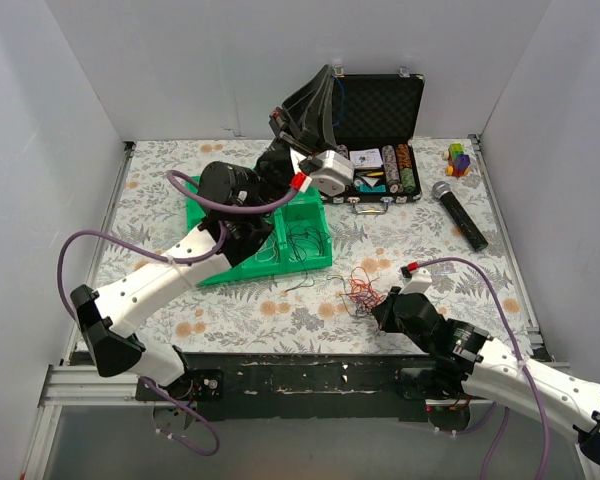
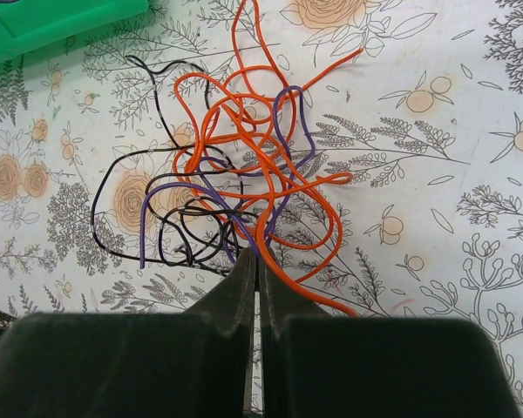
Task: Untangle the cables
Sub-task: Untie the cable.
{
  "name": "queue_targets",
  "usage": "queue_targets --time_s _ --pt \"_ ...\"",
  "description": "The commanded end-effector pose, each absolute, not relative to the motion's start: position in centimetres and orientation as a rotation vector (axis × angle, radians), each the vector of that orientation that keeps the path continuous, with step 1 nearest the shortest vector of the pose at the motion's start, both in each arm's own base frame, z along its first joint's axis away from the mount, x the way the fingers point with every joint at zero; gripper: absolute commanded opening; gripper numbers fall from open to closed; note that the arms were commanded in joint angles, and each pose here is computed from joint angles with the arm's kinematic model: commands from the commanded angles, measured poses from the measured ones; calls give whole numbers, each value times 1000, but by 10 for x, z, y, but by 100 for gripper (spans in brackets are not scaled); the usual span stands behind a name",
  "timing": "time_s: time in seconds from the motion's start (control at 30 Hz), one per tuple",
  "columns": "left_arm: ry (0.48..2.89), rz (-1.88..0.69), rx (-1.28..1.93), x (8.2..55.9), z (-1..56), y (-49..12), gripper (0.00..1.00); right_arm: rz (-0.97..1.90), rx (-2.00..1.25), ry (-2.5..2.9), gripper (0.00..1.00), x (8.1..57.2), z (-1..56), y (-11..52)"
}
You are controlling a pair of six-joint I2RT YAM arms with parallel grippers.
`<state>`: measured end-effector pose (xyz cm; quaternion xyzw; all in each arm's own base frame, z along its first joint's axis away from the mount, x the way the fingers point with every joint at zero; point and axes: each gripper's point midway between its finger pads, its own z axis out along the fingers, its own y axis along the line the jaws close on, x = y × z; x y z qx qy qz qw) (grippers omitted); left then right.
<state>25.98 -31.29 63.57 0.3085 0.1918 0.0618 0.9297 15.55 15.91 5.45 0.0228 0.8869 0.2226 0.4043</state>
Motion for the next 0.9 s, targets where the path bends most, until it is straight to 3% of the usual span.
queue_targets --time_s 0.0,0.33,0.87 --pt "448 117 538 276 642 -283 0 576 91 2203 1 160 60 159" --pt "534 173 542 328 602 -261 0 571 81 2198 1 161 63 159" --pt "540 165 543 354 582 -268 0 557 81 2191 1 161 63 156"
